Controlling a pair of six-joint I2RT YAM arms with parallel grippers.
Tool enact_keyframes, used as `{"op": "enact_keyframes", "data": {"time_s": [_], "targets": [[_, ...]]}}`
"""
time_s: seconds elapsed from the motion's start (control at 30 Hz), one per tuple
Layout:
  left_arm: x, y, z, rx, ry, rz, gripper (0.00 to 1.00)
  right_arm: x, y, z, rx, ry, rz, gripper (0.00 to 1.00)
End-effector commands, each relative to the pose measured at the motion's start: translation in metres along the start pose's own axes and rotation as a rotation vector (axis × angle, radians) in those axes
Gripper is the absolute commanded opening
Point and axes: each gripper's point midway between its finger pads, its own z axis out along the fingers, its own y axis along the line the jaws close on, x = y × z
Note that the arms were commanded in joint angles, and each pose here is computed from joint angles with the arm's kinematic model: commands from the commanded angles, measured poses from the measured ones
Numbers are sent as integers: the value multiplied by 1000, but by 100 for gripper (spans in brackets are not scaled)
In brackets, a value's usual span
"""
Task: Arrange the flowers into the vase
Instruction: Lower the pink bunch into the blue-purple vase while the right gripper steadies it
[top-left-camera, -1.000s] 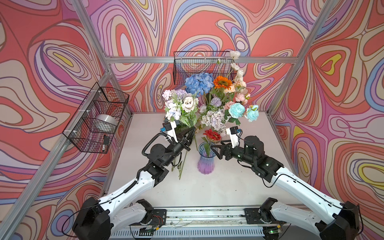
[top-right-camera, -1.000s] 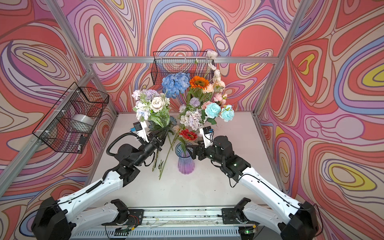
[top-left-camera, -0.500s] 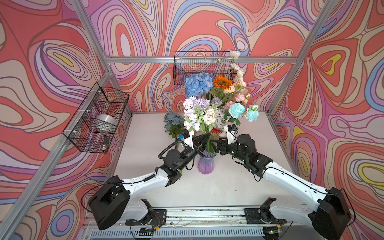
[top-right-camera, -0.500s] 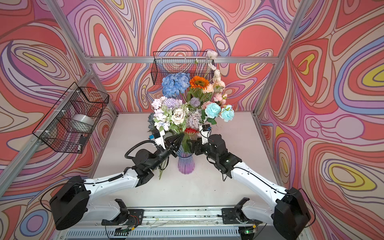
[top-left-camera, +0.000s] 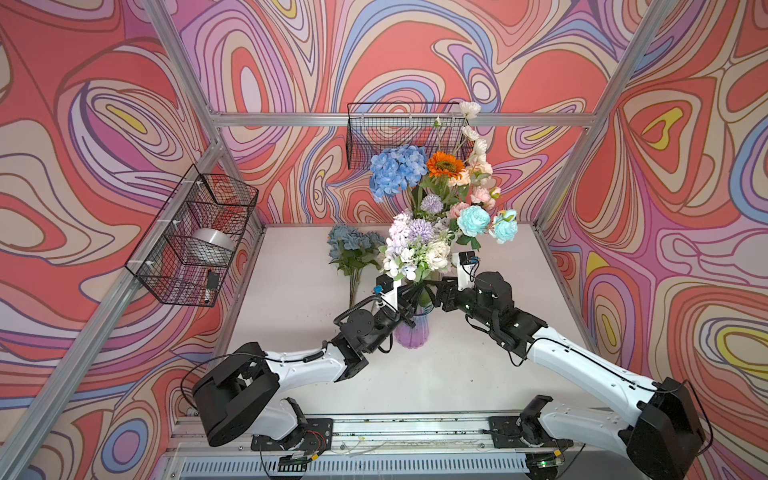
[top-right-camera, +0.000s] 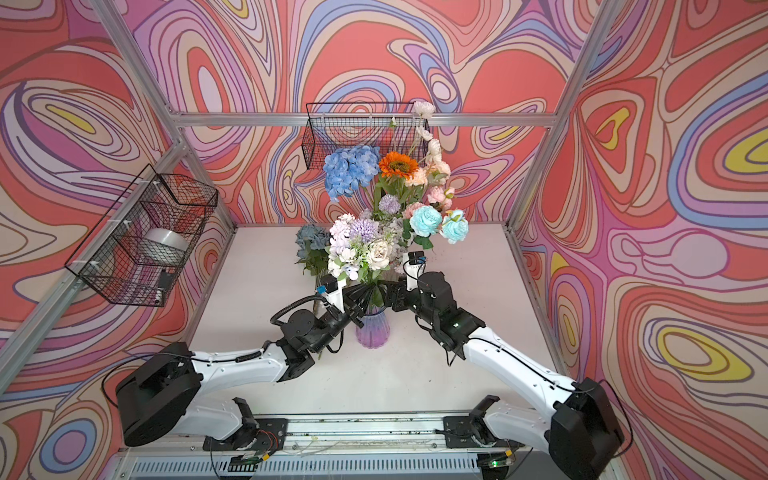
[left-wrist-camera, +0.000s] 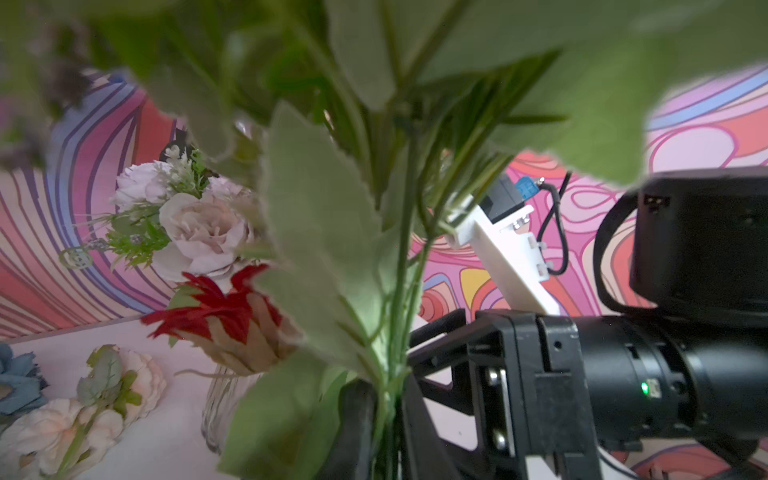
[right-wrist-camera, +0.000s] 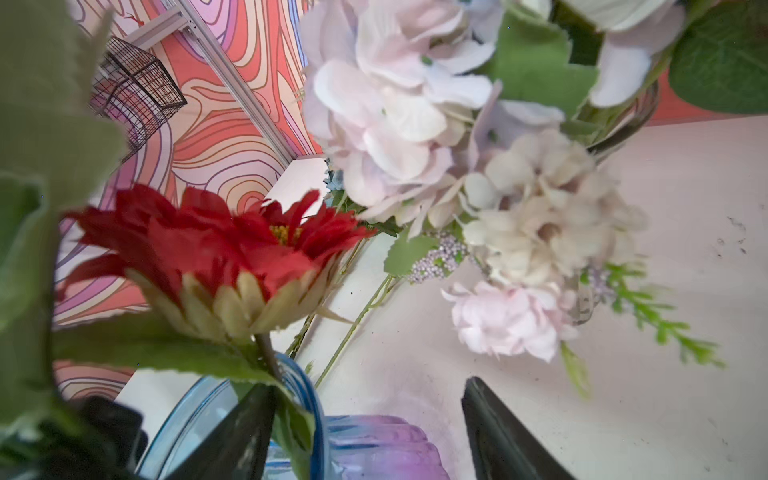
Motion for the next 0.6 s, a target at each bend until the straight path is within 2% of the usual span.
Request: {"op": "enact_keyframes", "data": {"time_s": [0.0, 0.1, 0.27, 0.33, 0.43, 0.57], "targets": [[0, -6, -4, 15, 42, -9, 46, -1, -3, -4, 20, -4, -7, 73], [0, -8, -7, 21, 73, -26, 56, -2, -3, -4, 22, -4, -11, 73], [1, -7, -16, 6, 124, -44, 62, -4, -3, -7, 26, -7, -17, 73], [2, -7, -21, -8, 172, -42, 68, -5, -3, -9, 30, -8, -22, 73], [7, -4, -29, -37, 265, -30, 84, -5, -5, -12, 42, -8, -26, 73], [18, 4, -45, -91, 397, 1, 94, -6, -9, -16, 68, -7, -37, 73]]}}
